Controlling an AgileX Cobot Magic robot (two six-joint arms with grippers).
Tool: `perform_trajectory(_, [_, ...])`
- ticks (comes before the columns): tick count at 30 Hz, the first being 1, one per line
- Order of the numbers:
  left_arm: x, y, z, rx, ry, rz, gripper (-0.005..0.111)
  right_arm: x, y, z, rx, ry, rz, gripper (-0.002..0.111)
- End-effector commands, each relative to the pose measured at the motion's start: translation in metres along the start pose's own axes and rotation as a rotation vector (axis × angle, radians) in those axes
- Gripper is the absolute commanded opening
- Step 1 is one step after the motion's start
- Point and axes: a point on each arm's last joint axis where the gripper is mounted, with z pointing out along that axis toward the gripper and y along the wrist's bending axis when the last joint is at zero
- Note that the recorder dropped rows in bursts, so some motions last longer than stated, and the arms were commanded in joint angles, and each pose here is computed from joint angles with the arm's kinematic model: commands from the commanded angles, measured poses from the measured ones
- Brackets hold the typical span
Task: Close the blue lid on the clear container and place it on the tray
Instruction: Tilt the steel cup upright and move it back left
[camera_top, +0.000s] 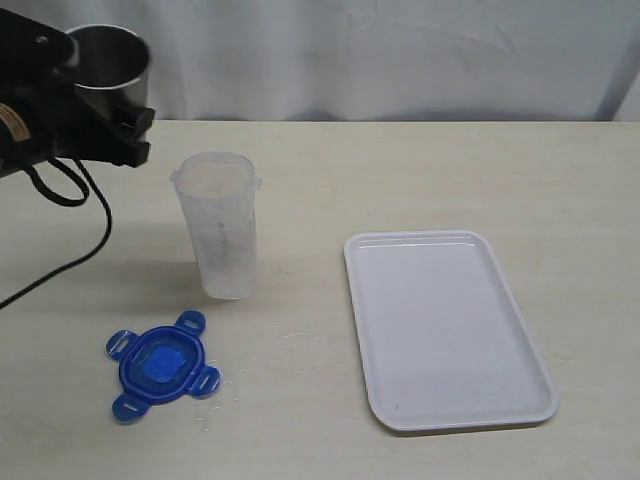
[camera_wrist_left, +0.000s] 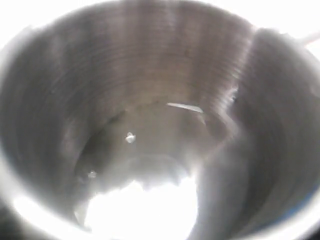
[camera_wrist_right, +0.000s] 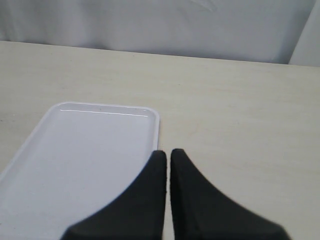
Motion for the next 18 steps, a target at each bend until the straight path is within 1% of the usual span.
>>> perform_trajectory(1, [-0.006, 0.039, -0.004, -0.101, -0.139, -0.227, 0.0, 0.0, 0.0, 0.0, 0.008, -0.008, 0.0, 0.004])
perform_trajectory(4, [0.005, 0.057, 0.0, -0.137, -0.175, -0.345, 0.0, 0.0, 0.0, 0.0, 0.008, -0.008, 0.0, 0.004])
perform_trajectory(6, [0.015, 0.065, 0.005, -0.154, -0.184, -0.368, 0.0, 0.0, 0.0, 0.0, 0.008, -0.008, 0.0, 0.004])
perform_trajectory(10, [0.033, 0.079, 0.025, -0.179, -0.167, -0.387, 0.0, 0.0, 0.0, 0.0, 0.008, -0.008, 0.0, 0.004])
perform_trajectory(16, [0.059, 0.09, 0.063, -0.192, -0.077, -0.387, 0.0, 0.0, 0.0, 0.0, 0.008, -0.008, 0.0, 0.004])
perform_trajectory(18, [0.064, 0.093, 0.074, -0.195, -0.048, -0.385, 0.0, 0.0, 0.0, 0.0, 0.008, -0.008, 0.0, 0.004])
